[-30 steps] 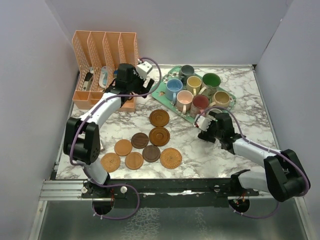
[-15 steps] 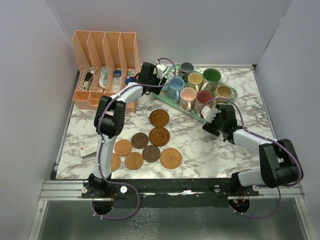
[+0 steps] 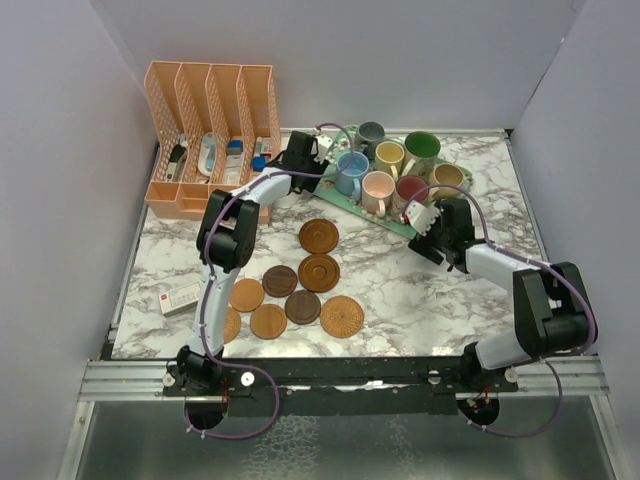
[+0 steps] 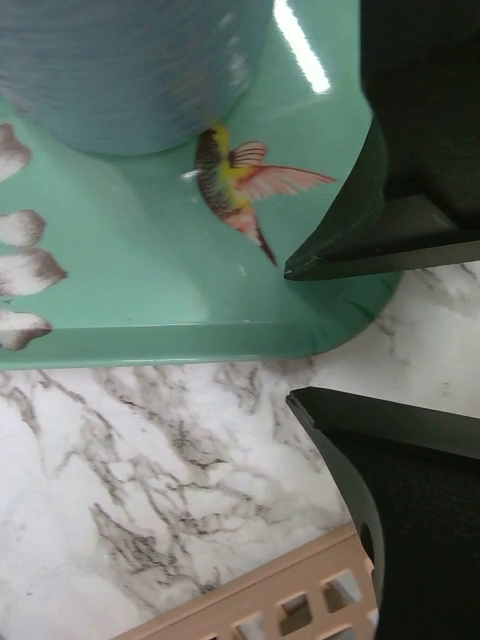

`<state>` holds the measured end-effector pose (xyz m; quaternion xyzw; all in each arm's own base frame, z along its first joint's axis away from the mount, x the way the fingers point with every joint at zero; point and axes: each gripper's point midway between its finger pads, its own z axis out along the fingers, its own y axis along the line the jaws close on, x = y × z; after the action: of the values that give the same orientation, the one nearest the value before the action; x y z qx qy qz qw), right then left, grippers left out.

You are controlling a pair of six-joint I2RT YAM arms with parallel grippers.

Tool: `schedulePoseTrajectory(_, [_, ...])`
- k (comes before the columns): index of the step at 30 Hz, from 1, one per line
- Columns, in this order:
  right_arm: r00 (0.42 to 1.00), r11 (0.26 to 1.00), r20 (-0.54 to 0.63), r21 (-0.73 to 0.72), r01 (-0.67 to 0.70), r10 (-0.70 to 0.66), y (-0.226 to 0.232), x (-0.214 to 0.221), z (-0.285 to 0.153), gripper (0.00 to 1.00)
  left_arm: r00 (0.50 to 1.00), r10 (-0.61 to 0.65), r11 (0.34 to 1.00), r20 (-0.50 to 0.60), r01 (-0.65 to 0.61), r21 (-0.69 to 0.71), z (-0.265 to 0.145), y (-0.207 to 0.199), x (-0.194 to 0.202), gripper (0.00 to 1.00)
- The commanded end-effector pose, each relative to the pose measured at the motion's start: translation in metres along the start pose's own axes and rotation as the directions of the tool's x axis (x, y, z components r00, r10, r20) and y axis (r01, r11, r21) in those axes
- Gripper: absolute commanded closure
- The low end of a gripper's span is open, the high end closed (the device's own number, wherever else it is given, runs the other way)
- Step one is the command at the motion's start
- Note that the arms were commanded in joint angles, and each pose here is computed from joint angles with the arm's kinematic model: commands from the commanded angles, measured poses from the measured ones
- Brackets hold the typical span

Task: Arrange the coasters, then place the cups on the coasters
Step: Move the tray to the center of the board.

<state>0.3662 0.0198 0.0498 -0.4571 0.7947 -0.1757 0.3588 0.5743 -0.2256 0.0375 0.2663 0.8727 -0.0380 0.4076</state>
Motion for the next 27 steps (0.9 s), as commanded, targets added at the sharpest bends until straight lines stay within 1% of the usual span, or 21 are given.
schedulePoseTrajectory(1, [0.997, 0.977, 0.004, 0.199, -0.072, 0.072, -0.057, -0.005, 0.009, 0.04, 0.980, 0.050, 0.998, -0.194, -0.055, -0.021, -0.016, 0.000, 0.066, 0.51])
schedulePoseTrajectory(7, [0.996, 0.971, -0.003, 0.224, -0.087, 0.090, -0.067, -0.007, 0.024, 0.04, 0.963, 0.046, 0.998, -0.265, -0.055, -0.025, -0.044, -0.003, 0.100, 0.56])
schedulePoseTrajectory(13, [0.997, 0.972, 0.006, 0.220, -0.078, 0.078, -0.076, -0.016, 0.038, 0.04, 0.954, 0.029, 1.000, -0.298, -0.029, 0.006, -0.068, -0.014, 0.123, 0.62])
schedulePoseTrajectory(20, [0.998, 0.971, 0.001, 0.229, -0.066, 0.068, -0.089, -0.017, 0.043, 0.05, 0.937, 0.091, 0.994, -0.337, -0.062, 0.095, -0.096, -0.039, 0.149, 0.63])
schedulePoseTrajectory(23, [0.998, 0.975, -0.005, 0.215, -0.058, 0.061, -0.088, -0.016, 0.045, 0.04, 0.940, 0.098, 0.992, -0.326, -0.066, 0.108, -0.103, -0.045, 0.145, 0.64])
schedulePoseTrajectory(25, [0.998, 0.980, -0.007, 0.193, -0.058, 0.060, -0.083, -0.014, 0.044, 0.05, 0.952, 0.091, 0.992, -0.292, -0.060, 0.115, -0.106, -0.045, 0.132, 0.64])
schedulePoseTrajectory(27, [0.998, 0.985, 0.002, 0.160, -0.065, 0.065, -0.076, -0.015, 0.040, 0.05, 0.967, 0.088, 0.991, -0.239, -0.062, 0.117, -0.108, -0.045, 0.113, 0.59])
